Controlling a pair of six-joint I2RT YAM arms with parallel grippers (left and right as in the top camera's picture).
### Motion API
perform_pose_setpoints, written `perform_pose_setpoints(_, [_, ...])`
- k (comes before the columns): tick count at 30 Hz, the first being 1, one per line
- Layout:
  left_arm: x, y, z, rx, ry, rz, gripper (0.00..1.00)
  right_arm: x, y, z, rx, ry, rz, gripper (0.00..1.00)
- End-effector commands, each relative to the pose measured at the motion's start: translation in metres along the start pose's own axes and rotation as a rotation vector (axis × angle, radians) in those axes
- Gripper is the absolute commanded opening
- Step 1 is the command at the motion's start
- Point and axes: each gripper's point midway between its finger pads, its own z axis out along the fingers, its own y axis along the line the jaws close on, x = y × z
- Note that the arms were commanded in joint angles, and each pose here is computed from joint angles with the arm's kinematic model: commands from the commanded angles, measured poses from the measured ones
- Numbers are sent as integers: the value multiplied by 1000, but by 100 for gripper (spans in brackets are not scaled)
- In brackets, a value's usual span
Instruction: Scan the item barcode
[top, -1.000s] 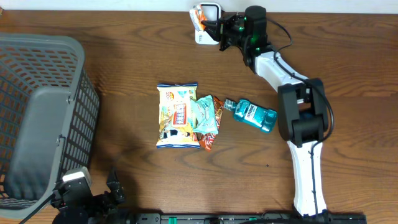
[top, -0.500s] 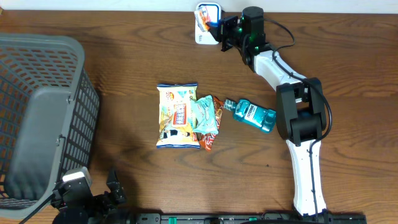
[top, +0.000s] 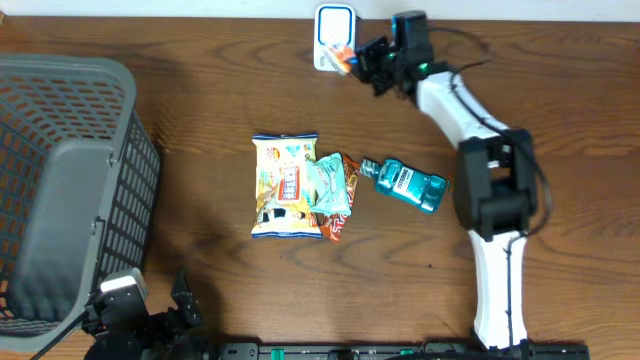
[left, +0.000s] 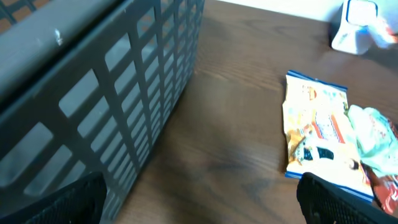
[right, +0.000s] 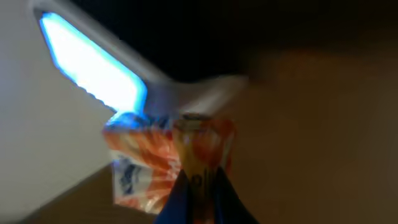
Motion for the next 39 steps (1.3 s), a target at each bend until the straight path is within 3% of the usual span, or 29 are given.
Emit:
perform_pose_setpoints(1, [-2, 1, -1, -7, -7, -12, 98, -62, 41, -146, 85, -419, -190, 2])
perform_pose_setpoints(2, [-2, 1, -1, -7, -7, -12, 98, -73, 31, -169, 151, -496, -180, 2])
perform_pose_setpoints(3, [-2, 1, -1, -7, -7, -12, 98, -104, -4, -242, 359, -740, -121, 2])
perform_pose_setpoints(5, [-2, 1, -1, -7, -7, -12, 98, -134, -40, -309, 584, -1002, -82, 1])
perform_pose_setpoints(8, [-2, 1, -1, -7, -7, -12, 98, -160, -77, -378, 863, -1273, -60, 2])
perform_pose_setpoints(12, [-2, 1, -1, -7, -7, -12, 98, -196, -153, -429, 1202, -1383, 18, 2])
perform_pose_setpoints(17, [-2, 1, -1, -7, -7, -12, 98, -230, -240, -446, 1368, -1329, 167, 2])
perform_pose_setpoints(21, [-2, 1, -1, -7, -7, -12, 98, -249, -305, -491, 1542, -1364, 288, 1])
perform_pose_setpoints(26, [-2, 1, -1, -7, -7, -12, 98, -263, -346, -531, 1580, -1336, 380, 4])
perform_pose_setpoints(28, [-2, 1, -1, -7, -7, -12, 98, -272, -358, -540, 1562, -1266, 372, 22])
perform_pose_setpoints(32, [-2, 1, -1, -7, -7, -12, 98, -287, -357, -535, 1408, -1143, 350, 72])
perform_pose_setpoints(33, [-2, 1, -1, -7, -7, -12, 98, -289, -349, -532, 1340, -1122, 348, 79])
perform_pose_setpoints(39, [-2, 1, -1, -7, -7, -12, 98, -279, -246, -488, 833, -945, 230, 78])
